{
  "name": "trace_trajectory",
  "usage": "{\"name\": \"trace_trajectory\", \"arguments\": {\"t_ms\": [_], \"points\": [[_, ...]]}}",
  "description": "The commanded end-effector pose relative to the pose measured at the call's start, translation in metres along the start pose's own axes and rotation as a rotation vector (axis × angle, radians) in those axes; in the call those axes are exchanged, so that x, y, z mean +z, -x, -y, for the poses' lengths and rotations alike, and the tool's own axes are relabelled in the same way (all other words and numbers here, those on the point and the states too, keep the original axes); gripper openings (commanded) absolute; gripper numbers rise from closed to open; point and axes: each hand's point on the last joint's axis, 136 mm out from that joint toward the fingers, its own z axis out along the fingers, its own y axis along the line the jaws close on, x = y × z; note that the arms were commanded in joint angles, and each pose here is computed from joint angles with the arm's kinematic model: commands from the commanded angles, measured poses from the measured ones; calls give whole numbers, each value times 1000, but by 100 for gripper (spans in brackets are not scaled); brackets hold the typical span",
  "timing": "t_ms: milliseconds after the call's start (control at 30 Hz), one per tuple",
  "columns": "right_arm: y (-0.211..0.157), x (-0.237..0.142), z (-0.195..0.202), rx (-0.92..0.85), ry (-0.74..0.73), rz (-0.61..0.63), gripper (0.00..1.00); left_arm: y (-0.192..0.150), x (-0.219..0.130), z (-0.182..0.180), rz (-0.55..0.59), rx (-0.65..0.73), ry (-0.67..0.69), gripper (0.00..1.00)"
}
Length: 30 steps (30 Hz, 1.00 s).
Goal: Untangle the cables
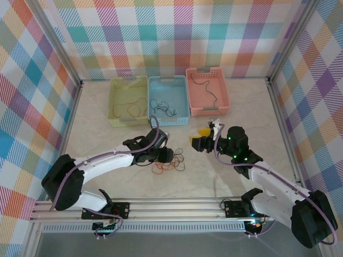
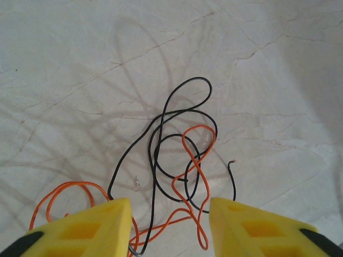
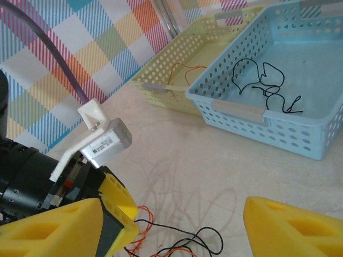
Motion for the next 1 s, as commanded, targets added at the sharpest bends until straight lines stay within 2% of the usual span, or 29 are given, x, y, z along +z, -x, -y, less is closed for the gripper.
{"name": "trace_trajectory", "arguments": {"t_ms": [0, 133, 233, 967], "points": [[4, -2, -1, -38, -5, 25, 70, 2, 5, 1, -13, -3, 11, 38], [4, -2, 0, -43, -9, 22, 70, 1, 1, -16, 18, -9, 85, 47], [4, -2, 1, -45, -14, 23, 70, -1, -2, -20, 28, -13, 90, 49], [1, 1, 7, -35, -37, 10, 72, -25, 19, -15, -83, -19, 51, 39]]}}
